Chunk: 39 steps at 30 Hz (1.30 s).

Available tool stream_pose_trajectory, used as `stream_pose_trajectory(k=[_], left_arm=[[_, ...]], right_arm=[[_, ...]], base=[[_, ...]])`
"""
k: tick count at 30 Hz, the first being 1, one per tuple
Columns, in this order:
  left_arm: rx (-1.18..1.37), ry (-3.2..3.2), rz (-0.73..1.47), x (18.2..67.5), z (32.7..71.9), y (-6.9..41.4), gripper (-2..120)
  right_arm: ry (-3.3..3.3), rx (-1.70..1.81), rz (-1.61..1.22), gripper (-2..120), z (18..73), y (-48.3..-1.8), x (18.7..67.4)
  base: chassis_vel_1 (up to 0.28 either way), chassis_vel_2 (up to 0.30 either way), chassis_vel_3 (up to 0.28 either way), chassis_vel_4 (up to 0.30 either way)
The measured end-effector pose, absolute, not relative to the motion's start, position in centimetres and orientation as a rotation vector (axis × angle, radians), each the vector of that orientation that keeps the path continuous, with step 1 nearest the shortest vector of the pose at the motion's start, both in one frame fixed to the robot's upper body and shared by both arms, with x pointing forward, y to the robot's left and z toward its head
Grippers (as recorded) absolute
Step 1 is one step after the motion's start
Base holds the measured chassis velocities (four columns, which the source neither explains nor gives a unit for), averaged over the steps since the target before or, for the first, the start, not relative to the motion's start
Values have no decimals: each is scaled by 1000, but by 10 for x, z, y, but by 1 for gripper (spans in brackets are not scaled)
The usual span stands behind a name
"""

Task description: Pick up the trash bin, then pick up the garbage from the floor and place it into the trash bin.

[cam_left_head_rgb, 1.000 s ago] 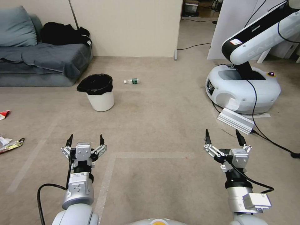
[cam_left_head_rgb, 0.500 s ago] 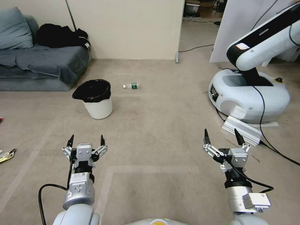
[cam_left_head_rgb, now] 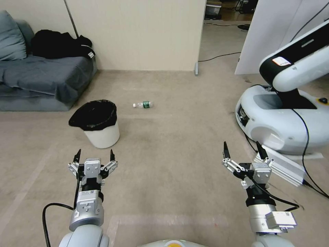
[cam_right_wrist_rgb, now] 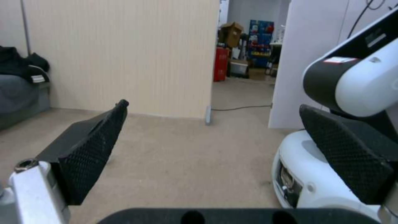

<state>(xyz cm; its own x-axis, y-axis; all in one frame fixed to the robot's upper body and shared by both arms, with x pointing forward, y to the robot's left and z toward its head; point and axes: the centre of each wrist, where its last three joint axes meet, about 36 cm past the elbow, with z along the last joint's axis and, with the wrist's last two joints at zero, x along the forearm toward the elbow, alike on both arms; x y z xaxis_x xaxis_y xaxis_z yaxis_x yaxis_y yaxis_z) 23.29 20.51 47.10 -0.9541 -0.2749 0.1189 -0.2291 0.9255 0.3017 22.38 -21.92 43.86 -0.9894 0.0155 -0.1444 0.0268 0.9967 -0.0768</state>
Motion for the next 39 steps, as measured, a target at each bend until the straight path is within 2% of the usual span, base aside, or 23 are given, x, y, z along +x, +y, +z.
stream_pose_trajectory(k=[30,39], left_arm=[[484,-2918,-464,232,476,211,100],[489,-2918,-462,232,477,212,100]], right_arm=[[2991,10,-128,100,438,-221,223],[2965,1,-131,100,436,-221,223]], base=[[-233,228,227,-225],[-139,145,158,-135]])
